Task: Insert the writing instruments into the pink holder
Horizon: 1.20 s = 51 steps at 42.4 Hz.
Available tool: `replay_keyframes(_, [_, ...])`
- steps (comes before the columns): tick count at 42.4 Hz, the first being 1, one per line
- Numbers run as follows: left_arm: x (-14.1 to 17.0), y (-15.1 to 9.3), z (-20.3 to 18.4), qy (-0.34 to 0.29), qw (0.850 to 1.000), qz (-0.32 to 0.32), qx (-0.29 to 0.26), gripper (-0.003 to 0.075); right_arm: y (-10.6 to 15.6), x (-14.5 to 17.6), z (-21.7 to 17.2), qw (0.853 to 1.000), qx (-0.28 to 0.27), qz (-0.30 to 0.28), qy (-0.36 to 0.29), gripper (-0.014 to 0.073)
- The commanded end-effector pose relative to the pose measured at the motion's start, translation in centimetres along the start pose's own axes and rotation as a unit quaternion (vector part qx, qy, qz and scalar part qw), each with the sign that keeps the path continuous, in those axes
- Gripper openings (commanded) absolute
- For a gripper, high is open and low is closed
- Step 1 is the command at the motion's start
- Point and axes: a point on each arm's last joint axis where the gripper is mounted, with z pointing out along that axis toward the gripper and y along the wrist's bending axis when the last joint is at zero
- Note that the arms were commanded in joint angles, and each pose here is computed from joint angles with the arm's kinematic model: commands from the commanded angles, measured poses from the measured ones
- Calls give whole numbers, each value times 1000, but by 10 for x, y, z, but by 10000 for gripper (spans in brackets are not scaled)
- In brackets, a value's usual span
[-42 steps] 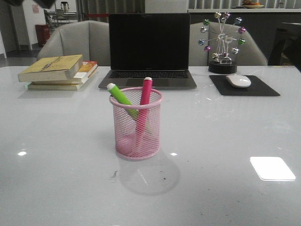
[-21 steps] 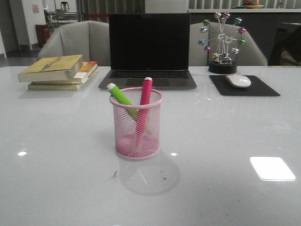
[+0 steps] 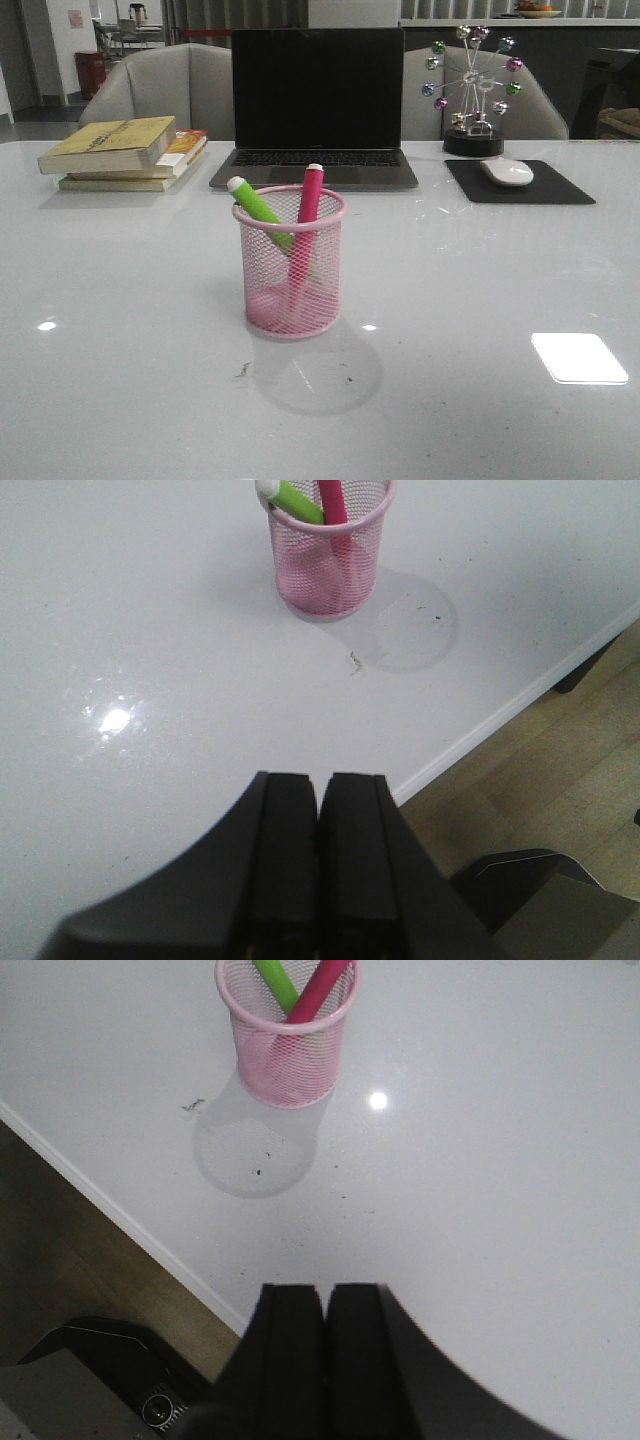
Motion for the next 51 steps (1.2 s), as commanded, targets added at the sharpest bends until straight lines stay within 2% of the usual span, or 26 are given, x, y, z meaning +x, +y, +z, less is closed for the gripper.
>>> replay_keyframes(1, [-12,1,-7,-47,999,-5,-4,92,-2,-11,-8,999,7,-8,-45,57])
replay_keyframes(7, [-11,0,-12,-63,998,-3,-5,93,-2,-11,-8,999,7,-8,-45,57])
replay_keyframes(13, [-1,14,-41,-132,988,-18,-82,93,-2,-11,-8,999,7,-8,-44,57])
replay_keyframes(16, [12,18,-54,-192,972,-38,-133,93,-2,-11,-8,999,7,-8,-44,57])
replay_keyframes(19, [31,18,-61,-253,949,-48,-185,93,-2,-11,-7,999,7,-8,-44,57])
replay_keyframes(23, [62,14,-56,-305,920,-57,-239,93,-2,-11,-7,999,7,-8,-44,57])
replay_keyframes(28, [96,10,-36,-349,892,-72,-279,93,-2,-11,-7,999,7,-8,-44,57])
replay_keyframes(31, [105,10,-30,-365,882,-71,-289,93,-2,-11,-7,999,7,-8,-44,57])
replay_keyframes(36, [111,10,-22,-388,871,-66,-292,93,-2,-11,-7,999,7,-8,-44,57])
replay_keyframes(46, [119,11,-10,-387,873,-86,-284,93,-2,-11,-7,999,7,-8,-44,57])
replay_keyframes(51, [125,13,-1,-411,860,-89,-289,93,-2,-11,-7,999,7,-8,-44,57])
